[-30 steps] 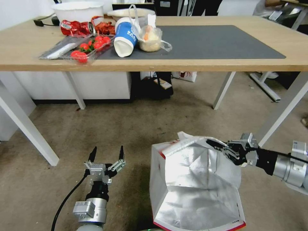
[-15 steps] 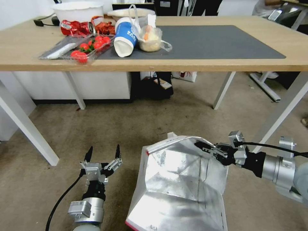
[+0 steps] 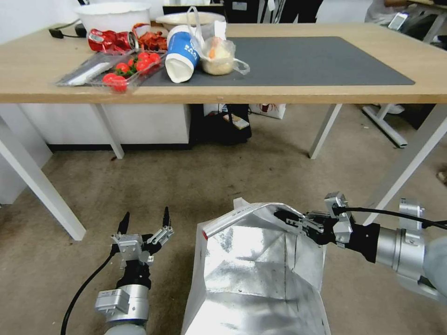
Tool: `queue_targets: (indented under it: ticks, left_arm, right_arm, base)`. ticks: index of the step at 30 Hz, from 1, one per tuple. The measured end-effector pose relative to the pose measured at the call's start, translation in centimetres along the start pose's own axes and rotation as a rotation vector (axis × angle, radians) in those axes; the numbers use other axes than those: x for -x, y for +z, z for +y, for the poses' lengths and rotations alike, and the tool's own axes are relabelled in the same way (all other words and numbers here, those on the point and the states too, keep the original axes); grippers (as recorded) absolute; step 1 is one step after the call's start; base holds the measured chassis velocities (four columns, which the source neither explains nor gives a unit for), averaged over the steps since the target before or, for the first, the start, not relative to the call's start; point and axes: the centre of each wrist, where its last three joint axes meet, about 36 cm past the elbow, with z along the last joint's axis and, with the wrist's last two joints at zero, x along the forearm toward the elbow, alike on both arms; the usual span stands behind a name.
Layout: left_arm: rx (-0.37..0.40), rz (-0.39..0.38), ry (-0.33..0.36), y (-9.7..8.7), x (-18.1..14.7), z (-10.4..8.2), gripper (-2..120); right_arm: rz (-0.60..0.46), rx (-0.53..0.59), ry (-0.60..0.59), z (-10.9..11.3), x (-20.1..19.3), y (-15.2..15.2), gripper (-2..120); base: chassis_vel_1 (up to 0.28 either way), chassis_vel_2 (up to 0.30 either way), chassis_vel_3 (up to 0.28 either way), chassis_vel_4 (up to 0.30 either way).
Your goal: Pick up the food delivery bag from the floor and place it on the table.
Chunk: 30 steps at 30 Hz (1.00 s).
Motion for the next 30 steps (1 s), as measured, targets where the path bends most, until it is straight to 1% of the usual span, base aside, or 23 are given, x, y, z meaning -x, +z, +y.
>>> queue_targets:
  ticks: [10, 18, 22, 30]
  left_arm:
    - [-0.008, -0.016, 0.005, -0.01, -0.05, -0.02, 100]
    - [-0.024, -0.025, -0.003, 0.02, 0.0, 0.0, 100]
    - [-0.037, -0.023, -0.001, -0.14, -0.07, 0.07, 100]
    - [-0.038, -0.003, 0.014, -0.28, -0.23, 0.18, 100]
  right_arm:
    - [0.002, -0.009, 0.006, -0.21, -0.05, 0.05, 0]
    - [0.01, -0.05, 0.006, -0.01, -0.08, 0.04, 0]
    - [0.011, -0.061, 0.003, 0.09, -0.06, 0.0, 0]
    - [0.01, -0.072, 0.002, 0.18, -0.01, 0.17, 0]
  base:
    - [0.0, 0.0, 0.0, 0.0]
    - [0.0, 0.0, 0.0, 0.0]
    - [0.0, 0.0, 0.0, 0.0]
    - [0.0, 0.0, 0.0, 0.0]
